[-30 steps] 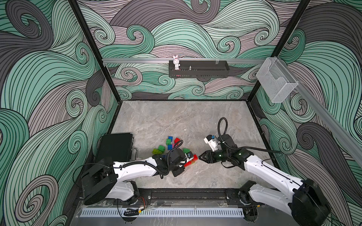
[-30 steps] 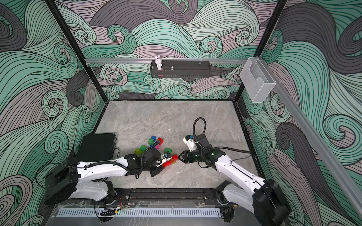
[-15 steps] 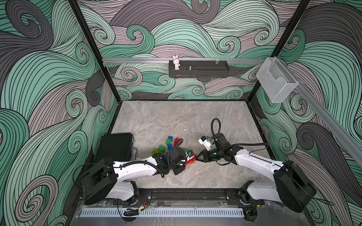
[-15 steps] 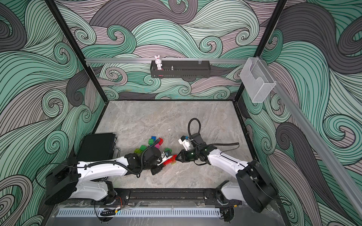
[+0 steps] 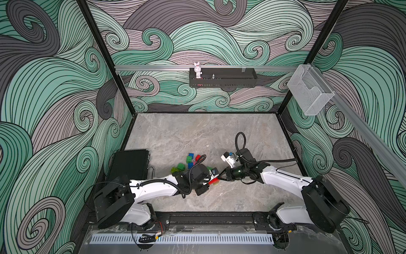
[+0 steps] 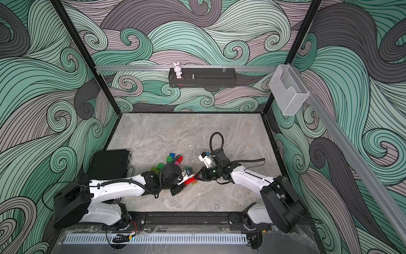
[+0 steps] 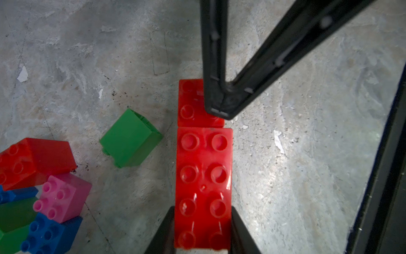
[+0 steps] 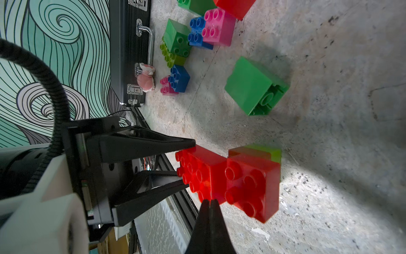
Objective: Assemble the number 4 with lego
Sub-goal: Assemble the lego brick with the lego brick.
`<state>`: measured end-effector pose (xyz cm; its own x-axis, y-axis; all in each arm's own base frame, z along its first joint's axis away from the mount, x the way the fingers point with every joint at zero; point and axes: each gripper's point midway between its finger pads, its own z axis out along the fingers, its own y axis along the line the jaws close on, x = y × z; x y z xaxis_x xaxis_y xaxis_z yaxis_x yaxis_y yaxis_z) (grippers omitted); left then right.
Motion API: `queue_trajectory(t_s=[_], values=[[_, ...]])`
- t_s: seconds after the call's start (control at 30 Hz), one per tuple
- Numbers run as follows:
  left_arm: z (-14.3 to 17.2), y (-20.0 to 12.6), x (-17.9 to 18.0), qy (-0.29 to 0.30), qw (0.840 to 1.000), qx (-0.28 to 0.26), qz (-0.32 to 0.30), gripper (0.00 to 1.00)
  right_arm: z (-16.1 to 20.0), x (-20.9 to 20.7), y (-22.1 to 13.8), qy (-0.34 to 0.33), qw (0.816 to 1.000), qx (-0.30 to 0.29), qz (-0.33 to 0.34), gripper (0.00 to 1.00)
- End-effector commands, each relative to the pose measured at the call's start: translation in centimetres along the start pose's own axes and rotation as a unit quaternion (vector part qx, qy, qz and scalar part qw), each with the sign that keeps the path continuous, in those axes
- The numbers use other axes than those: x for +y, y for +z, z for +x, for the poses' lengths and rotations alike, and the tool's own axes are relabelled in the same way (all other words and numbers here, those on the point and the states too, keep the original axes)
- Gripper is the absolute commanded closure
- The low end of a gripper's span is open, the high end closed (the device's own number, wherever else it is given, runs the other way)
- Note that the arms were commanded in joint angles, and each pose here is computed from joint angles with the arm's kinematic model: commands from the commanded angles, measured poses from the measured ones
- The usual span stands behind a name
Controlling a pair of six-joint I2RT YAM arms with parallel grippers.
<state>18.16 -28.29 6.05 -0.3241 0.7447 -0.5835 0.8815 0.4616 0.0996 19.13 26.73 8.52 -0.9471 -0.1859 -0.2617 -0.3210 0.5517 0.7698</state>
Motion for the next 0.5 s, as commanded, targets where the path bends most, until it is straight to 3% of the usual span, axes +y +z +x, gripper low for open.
queue_trajectory(t_s=[0.0,0.47], values=[[-1.1,-0.1,0.1,0.002,1.0,-0.009,0.006,1.0,-1.2,1.2,-0.1,-0.007,1.0,-0.008,-0.024,1.0],[-0.8,0.6,0.2,-0.01,1.0,0.0,0.007,1.0,-0.4,0.1,1.3,0.023,0.999,0.024,-0.031,1.0]])
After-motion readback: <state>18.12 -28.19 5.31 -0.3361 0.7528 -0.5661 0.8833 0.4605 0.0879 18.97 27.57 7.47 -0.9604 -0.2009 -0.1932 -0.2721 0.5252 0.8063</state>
